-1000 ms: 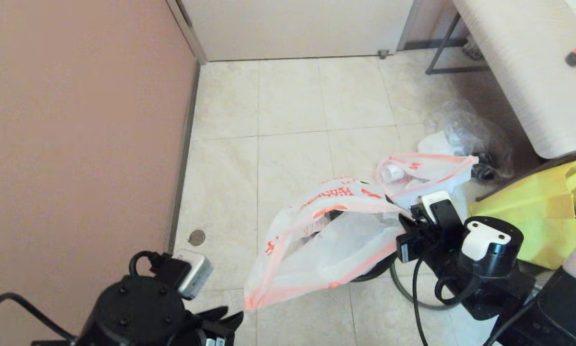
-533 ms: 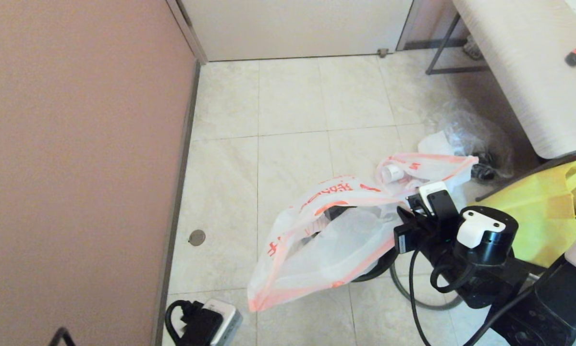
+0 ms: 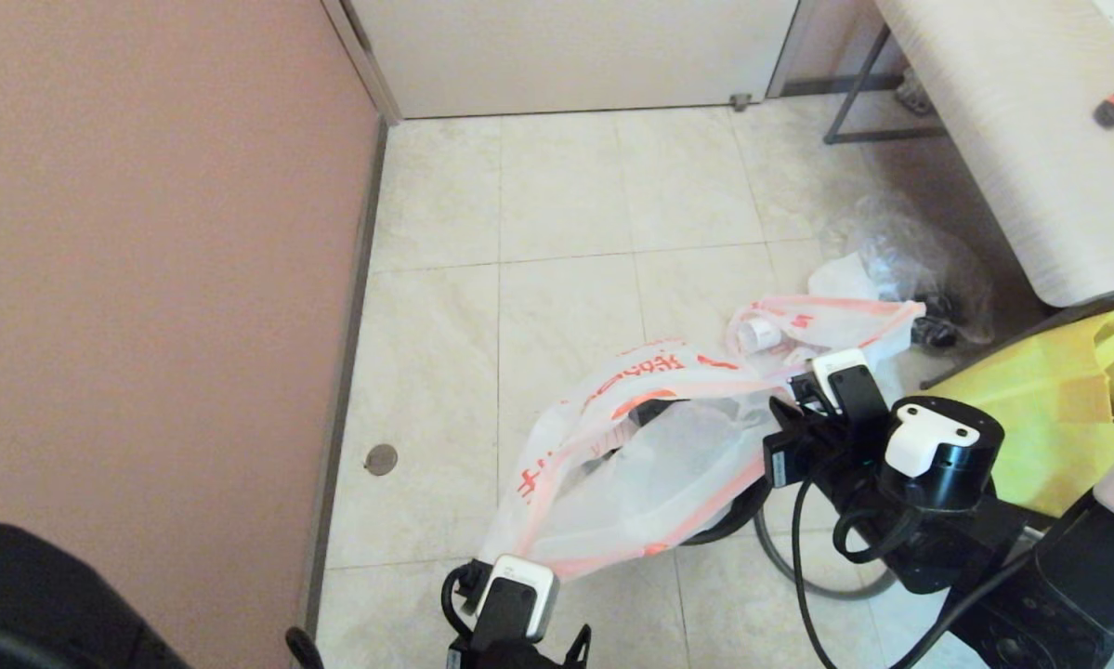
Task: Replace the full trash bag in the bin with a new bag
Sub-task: Put the new garbage bag on the trash can
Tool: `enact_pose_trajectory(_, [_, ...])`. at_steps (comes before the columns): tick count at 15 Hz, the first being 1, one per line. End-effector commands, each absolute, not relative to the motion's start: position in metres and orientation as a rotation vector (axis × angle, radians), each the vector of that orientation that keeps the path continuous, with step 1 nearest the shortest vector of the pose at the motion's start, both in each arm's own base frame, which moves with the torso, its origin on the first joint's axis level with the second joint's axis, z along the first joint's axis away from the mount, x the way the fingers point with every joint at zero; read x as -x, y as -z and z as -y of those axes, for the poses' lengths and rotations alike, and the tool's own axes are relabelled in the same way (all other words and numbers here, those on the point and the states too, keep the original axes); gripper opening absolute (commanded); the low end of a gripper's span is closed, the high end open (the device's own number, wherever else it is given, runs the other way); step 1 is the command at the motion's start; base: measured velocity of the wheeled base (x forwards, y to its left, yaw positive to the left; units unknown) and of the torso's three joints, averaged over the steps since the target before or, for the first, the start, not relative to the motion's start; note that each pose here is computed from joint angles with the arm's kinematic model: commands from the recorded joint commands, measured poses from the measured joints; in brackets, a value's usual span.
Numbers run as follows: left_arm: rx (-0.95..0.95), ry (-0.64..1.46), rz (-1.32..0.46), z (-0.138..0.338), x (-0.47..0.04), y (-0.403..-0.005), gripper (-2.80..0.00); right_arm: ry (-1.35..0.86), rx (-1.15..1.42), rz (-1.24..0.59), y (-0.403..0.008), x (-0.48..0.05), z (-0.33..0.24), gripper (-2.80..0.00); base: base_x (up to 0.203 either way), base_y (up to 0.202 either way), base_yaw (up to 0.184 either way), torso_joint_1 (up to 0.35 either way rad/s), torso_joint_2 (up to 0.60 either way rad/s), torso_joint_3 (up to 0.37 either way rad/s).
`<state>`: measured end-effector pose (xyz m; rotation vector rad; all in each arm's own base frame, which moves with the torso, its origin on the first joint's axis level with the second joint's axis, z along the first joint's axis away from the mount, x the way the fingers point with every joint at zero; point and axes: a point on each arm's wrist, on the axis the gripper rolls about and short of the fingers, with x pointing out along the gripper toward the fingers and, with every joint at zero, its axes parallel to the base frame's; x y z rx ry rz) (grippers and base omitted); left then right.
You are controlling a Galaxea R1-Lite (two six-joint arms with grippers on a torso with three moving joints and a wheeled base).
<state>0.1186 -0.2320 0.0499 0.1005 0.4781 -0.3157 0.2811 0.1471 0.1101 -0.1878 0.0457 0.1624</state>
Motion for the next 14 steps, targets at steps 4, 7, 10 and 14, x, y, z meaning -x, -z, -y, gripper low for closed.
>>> enact_pose_trajectory(4, [-0.078, 0.276, -0.461, 0.235, -0.133, -0.045, 0.0, -0.156, 0.187, -0.039, -0.111, -0.282, -0.146, -2.8, 0.0, 0.0, 0.0, 0.0, 0.0, 0.0])
enact_pose_trajectory(7, [0.0, 0.214, -0.41, 0.238, -0.161, -0.057, 0.0, -0.156, 0.188, -0.04, -0.111, -0.282, -0.146, -2.8, 0.0, 0.0, 0.0, 0.0, 0.0, 0.0])
enact_pose_trajectory(10, [0.015, 0.2, -0.357, 0.244, -0.178, -0.069, 0.0, -0.157, 0.188, -0.041, -0.111, -0.28, -0.145, -2.8, 0.0, 0.0, 0.0, 0.0, 0.0, 0.0])
enact_pose_trajectory(14, [-0.013, 0.164, -0.3, 0.255, -0.212, -0.079, 0.0, -0.153, 0.187, -0.028, -0.116, -0.28, -0.144, -2.8, 0.0, 0.0, 0.0, 0.0, 0.0, 0.0])
